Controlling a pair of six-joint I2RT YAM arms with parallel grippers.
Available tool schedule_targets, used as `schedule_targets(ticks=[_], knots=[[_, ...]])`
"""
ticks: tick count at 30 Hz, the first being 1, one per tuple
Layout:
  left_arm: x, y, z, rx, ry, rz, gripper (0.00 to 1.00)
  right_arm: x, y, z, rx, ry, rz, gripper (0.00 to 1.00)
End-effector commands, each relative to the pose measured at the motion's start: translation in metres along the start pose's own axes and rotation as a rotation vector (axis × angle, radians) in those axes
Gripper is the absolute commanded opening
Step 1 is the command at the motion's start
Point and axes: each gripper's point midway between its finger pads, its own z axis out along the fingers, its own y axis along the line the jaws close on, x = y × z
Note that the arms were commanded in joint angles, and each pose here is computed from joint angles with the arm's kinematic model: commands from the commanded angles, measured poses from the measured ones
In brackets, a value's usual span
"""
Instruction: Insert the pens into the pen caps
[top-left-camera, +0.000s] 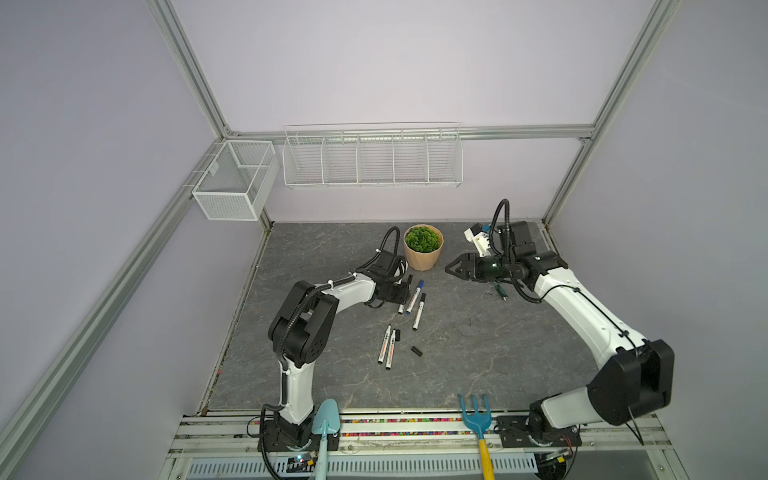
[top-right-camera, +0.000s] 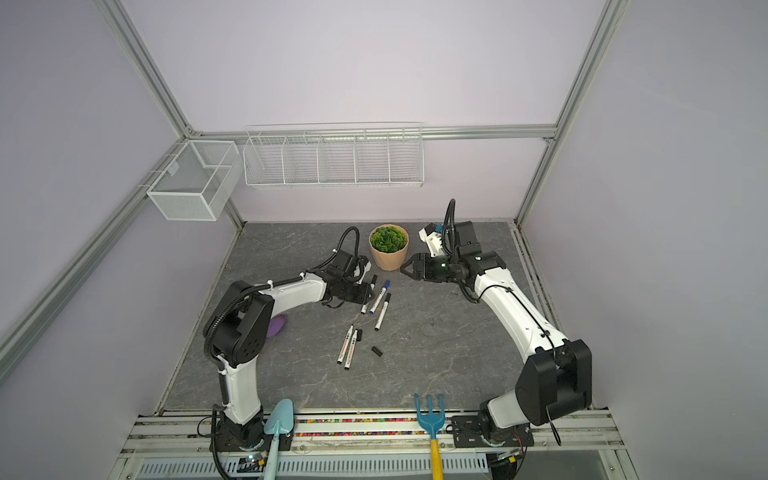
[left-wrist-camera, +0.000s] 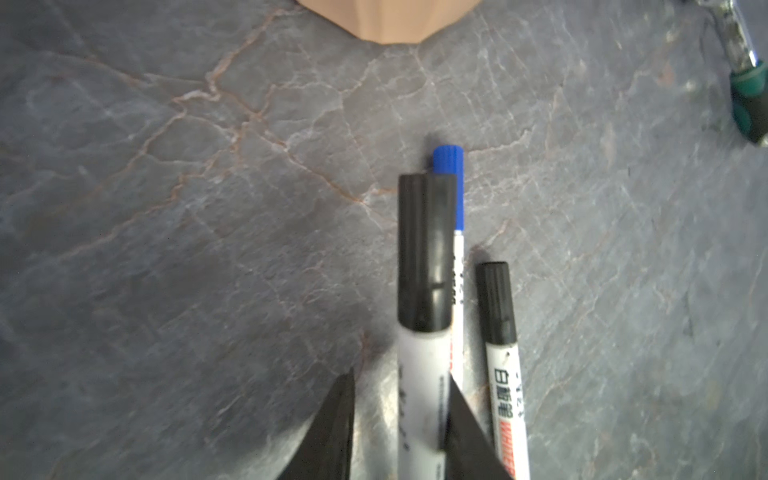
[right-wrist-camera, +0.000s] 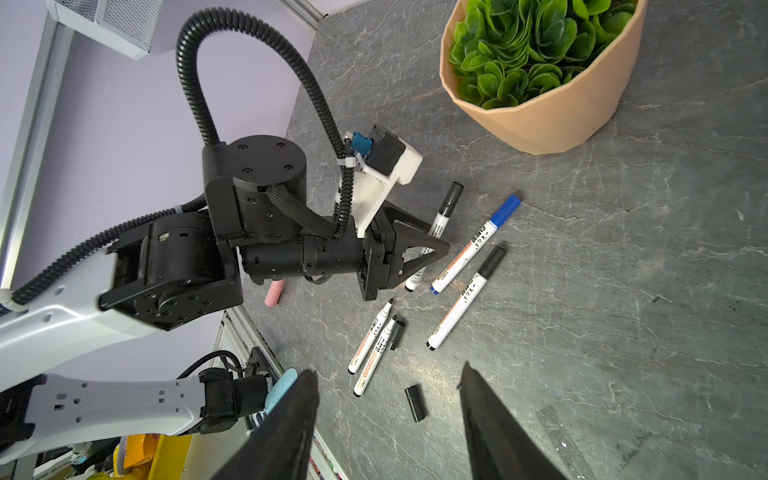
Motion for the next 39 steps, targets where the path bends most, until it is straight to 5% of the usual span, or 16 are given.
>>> schedule_targets(ticks=[1,10,27,39], knots=[[-0.008,-0.007,0.002,0.040,-0.009,-0.014,0.38,0.010,-0.004,0.000,0.011,0.024,-0.012,0.58],[-0.014,-0.016,-0.005,0.084,-0.047,0.004,0.42,0.017,-0.012,0.004,0.036,0.050,0.004,0.57],[0.001,-0.029,-0.004,0.155,-0.002,0.027,0.43,0.033,-0.060,0.128,0.120,0.212,0.107,0.56],[0.017,-0.037,0.000,0.195,0.037,0.035,0.44,0.036,-0.072,0.166,0.109,0.236,0.153,0.56]])
